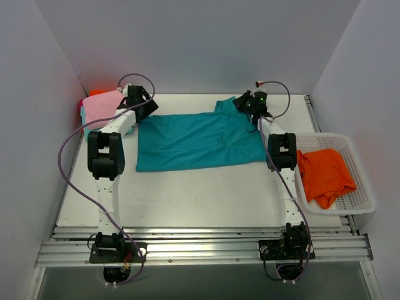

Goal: Fold and stack the t-shirts
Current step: Grap the side of the flattened tshirt furthest away from the robot with both arms

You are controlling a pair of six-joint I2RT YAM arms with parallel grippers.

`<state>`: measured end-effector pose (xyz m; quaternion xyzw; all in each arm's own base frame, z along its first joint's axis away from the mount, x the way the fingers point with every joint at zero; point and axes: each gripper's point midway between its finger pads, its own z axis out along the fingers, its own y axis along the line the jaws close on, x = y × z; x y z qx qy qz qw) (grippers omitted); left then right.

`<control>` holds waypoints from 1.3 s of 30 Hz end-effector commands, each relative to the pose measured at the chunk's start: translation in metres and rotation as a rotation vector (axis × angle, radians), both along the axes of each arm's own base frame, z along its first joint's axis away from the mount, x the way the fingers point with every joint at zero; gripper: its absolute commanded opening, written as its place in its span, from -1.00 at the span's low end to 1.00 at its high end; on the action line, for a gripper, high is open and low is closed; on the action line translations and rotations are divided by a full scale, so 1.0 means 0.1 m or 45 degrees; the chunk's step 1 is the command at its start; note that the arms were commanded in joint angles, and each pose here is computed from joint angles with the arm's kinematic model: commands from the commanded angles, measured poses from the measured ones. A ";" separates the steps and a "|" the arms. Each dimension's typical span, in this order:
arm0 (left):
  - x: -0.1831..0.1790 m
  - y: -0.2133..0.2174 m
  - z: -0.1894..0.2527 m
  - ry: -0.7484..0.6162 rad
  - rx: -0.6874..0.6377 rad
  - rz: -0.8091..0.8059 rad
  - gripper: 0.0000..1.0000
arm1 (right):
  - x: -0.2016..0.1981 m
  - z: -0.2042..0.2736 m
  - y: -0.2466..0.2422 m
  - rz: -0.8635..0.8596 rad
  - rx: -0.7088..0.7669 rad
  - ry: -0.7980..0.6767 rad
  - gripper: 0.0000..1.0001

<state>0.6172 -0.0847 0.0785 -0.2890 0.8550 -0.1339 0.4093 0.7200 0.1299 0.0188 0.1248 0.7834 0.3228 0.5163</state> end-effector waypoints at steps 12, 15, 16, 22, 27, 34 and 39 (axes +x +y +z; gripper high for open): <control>0.17 0.38 -0.20 0.153 0.131 0.215 0.72 | -0.10 0.04 -0.05 0.017 0.013 0.064 -1.00; 0.17 0.39 -0.34 0.189 0.140 0.222 0.71 | -0.10 0.03 -0.06 0.015 0.019 0.067 -1.00; 0.19 0.39 -0.36 0.190 0.139 0.223 0.68 | -0.10 0.04 -0.06 0.017 0.019 0.065 -1.00; 0.18 0.40 -0.42 0.204 0.143 0.223 0.20 | -0.10 0.01 -0.06 0.015 0.024 0.069 -1.00; 0.18 0.41 -0.42 0.207 0.157 0.218 -0.37 | -0.10 -0.01 -0.05 0.016 0.028 0.072 -1.00; 0.16 0.40 -0.44 0.219 0.168 0.202 -0.95 | -0.10 0.04 -0.06 0.019 0.032 0.060 -1.00; 0.15 0.42 -0.27 0.183 0.182 0.192 -0.95 | -0.13 0.46 0.00 0.042 0.054 -0.020 -1.00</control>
